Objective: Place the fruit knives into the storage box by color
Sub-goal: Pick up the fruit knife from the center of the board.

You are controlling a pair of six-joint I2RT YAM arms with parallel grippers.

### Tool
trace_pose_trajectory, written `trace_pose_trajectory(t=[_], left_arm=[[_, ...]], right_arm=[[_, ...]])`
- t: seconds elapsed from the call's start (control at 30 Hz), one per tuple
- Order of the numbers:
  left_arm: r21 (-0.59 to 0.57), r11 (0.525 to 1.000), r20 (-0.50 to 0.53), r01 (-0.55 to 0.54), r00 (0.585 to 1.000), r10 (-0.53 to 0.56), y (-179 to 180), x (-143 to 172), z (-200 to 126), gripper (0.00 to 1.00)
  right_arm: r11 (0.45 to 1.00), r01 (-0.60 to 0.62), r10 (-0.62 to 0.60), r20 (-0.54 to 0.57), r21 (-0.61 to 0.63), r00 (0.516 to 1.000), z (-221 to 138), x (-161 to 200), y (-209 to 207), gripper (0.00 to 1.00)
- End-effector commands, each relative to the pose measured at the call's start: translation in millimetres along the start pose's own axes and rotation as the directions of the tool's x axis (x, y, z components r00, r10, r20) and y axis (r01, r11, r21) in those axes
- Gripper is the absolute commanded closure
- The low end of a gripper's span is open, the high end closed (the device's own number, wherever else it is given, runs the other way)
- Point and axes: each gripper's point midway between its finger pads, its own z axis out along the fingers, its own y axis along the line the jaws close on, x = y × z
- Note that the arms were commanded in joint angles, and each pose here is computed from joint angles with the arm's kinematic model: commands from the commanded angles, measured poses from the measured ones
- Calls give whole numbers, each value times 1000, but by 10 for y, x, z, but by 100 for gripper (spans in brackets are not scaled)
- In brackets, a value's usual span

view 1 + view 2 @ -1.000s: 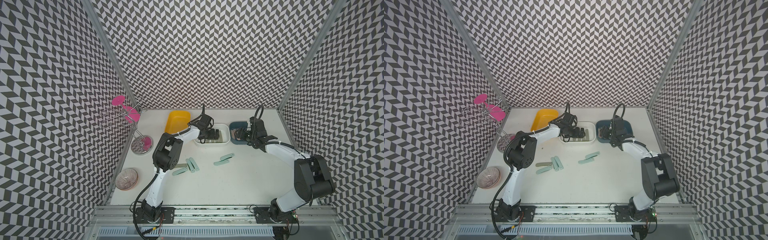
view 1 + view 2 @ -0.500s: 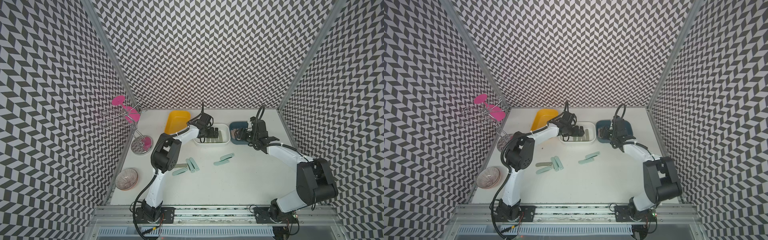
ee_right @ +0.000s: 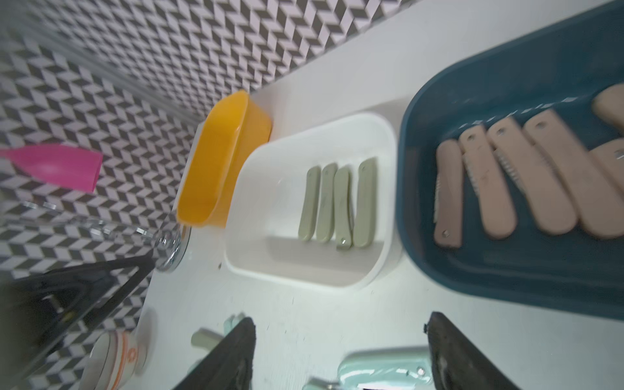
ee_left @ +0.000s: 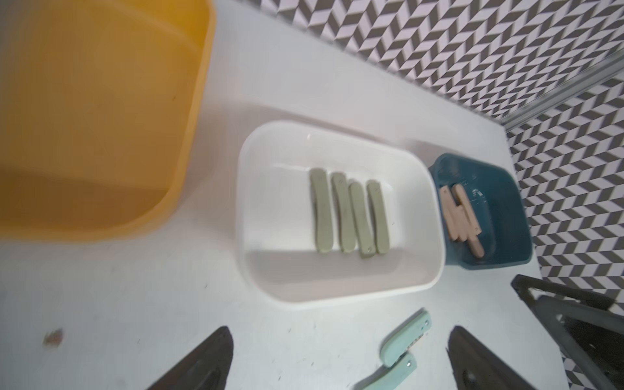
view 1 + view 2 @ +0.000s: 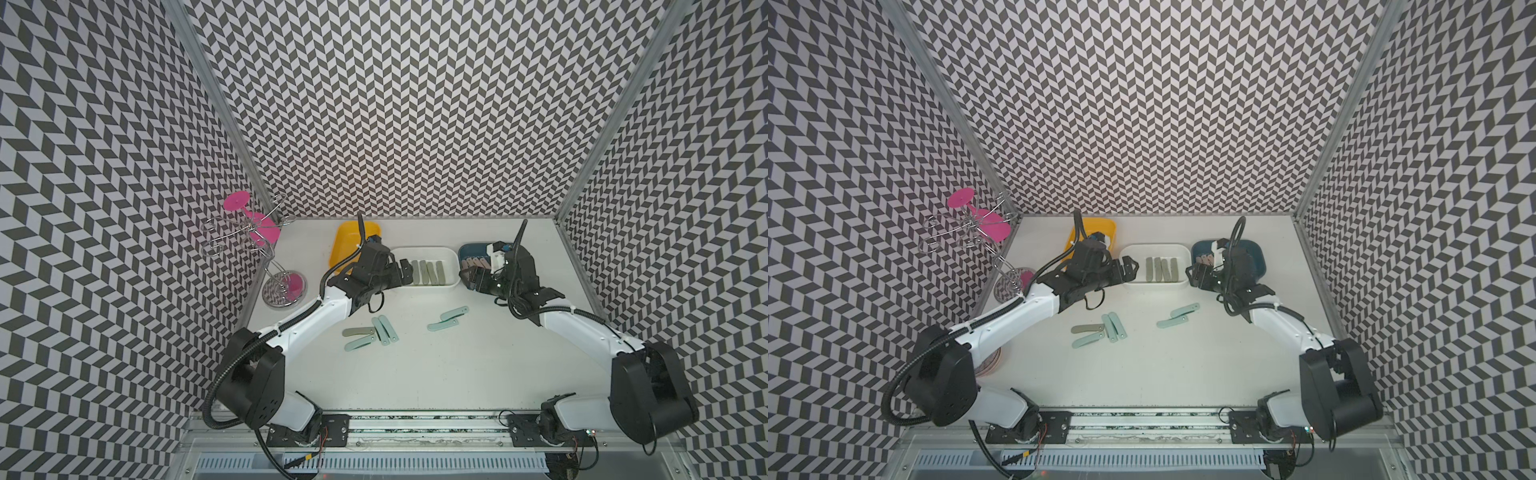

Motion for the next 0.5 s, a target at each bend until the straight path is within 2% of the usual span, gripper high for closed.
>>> trace_pose_trajectory(t=[0.0,0.2,0.3,0.47], left_arm=[[-56,997,20,62,998,-61,193,104,-108,0],[-133,984,-59,116,991,-124,601,606,-256,0],[-152,967,-40,202,977,-211,758,750,-348,0],[-164,912,32,376,926,-376,925,833,-503,0]], right_arm=[[995,59,-58,20,-80,998,-34,128,291,22],[991,50,-58,-62,-120,996,38,670,463,23],[992,57,-65,-74,-116,995,37,773,484,24],[992,75,-82,-68,-101,994,33,771,504,24]])
